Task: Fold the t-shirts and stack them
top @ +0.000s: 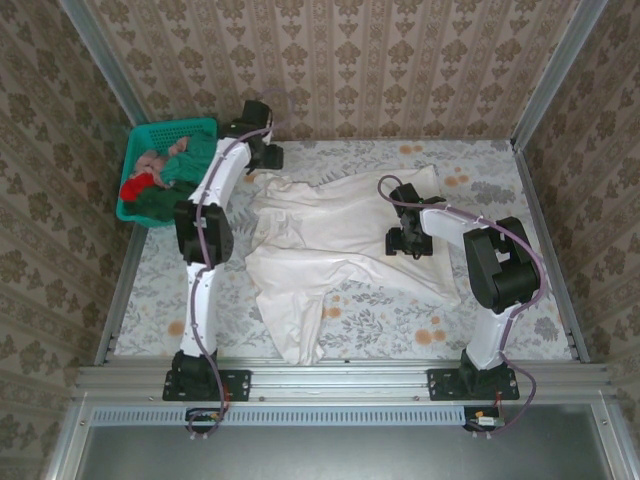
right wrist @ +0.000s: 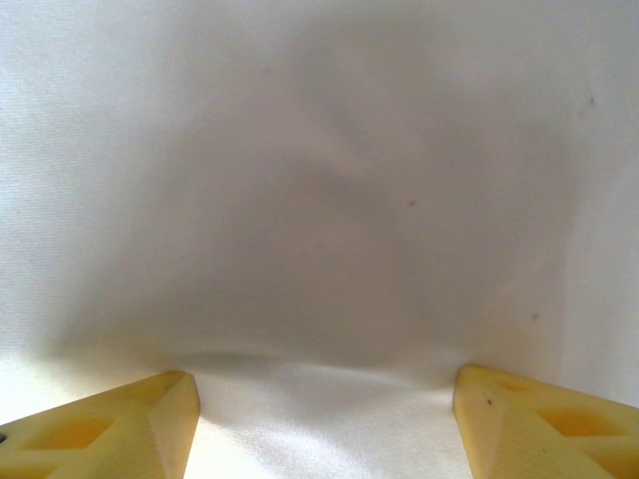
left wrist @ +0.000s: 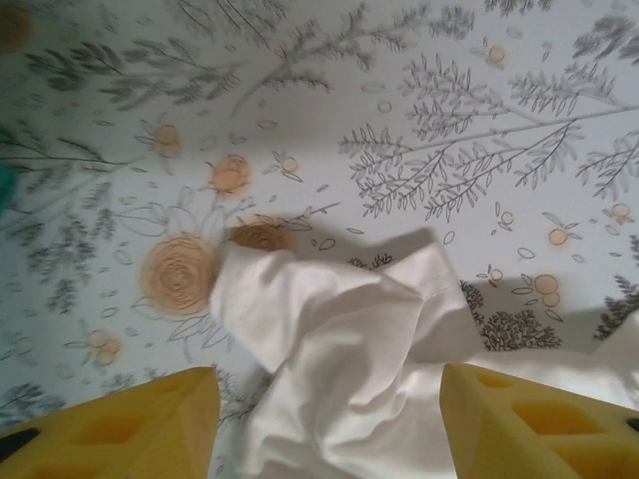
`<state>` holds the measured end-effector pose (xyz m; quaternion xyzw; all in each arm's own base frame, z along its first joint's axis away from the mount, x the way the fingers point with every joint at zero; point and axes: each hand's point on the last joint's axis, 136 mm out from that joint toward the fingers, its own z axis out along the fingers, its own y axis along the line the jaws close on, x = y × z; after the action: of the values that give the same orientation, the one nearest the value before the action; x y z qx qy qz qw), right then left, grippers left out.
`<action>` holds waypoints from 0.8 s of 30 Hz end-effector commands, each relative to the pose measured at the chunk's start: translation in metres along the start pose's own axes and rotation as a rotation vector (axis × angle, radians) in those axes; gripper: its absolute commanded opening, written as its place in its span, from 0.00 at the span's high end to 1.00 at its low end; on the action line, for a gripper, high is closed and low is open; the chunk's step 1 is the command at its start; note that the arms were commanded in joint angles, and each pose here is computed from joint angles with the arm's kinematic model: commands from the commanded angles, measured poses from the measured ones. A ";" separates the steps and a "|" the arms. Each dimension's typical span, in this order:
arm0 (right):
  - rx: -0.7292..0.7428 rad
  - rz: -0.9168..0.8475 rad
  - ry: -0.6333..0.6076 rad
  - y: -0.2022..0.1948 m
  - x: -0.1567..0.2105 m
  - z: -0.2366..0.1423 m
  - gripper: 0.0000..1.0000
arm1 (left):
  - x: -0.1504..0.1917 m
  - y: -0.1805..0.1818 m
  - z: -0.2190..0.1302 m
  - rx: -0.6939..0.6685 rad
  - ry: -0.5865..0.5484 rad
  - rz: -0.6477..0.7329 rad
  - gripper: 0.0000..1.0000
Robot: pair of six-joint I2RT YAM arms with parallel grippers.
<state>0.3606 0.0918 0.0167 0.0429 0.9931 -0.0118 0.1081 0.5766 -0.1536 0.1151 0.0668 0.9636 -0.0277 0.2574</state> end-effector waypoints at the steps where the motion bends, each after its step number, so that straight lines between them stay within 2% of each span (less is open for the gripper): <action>1: -0.005 -0.003 0.034 -0.003 0.009 -0.004 0.30 | 0.042 0.025 0.038 -0.011 0.154 -0.093 0.40; 7: -0.001 -0.006 0.036 -0.005 0.015 -0.004 0.30 | 0.031 0.031 0.060 0.029 0.085 -0.196 0.35; 10: -0.002 -0.004 0.029 -0.007 0.016 -0.007 0.30 | 0.027 0.024 0.070 0.087 0.066 -0.231 0.39; 14: -0.005 -0.006 0.023 -0.007 0.016 -0.009 0.30 | 0.026 0.021 0.087 0.119 0.055 -0.261 0.40; 15: -0.006 -0.008 0.022 -0.006 0.015 -0.010 0.30 | 0.024 0.017 0.091 0.148 0.047 -0.270 0.46; 16: -0.007 -0.010 0.024 -0.006 0.016 -0.009 0.30 | 0.021 0.013 0.095 0.182 0.040 -0.281 0.61; 19: -0.008 -0.010 0.025 -0.006 0.016 -0.008 0.30 | 0.004 -0.003 0.098 0.293 -0.007 -0.298 0.94; 21: -0.009 -0.009 0.028 -0.006 0.017 -0.007 0.30 | -0.020 -0.017 0.084 0.373 -0.079 -0.286 1.00; 24: -0.009 -0.011 0.031 -0.006 0.018 -0.008 0.30 | -0.070 -0.039 0.039 0.511 -0.254 -0.249 1.00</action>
<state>0.3508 0.0889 0.0174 0.0409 0.9936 -0.0130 0.1040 0.6295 -0.1732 0.0490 -0.0271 0.9368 -0.2182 0.2722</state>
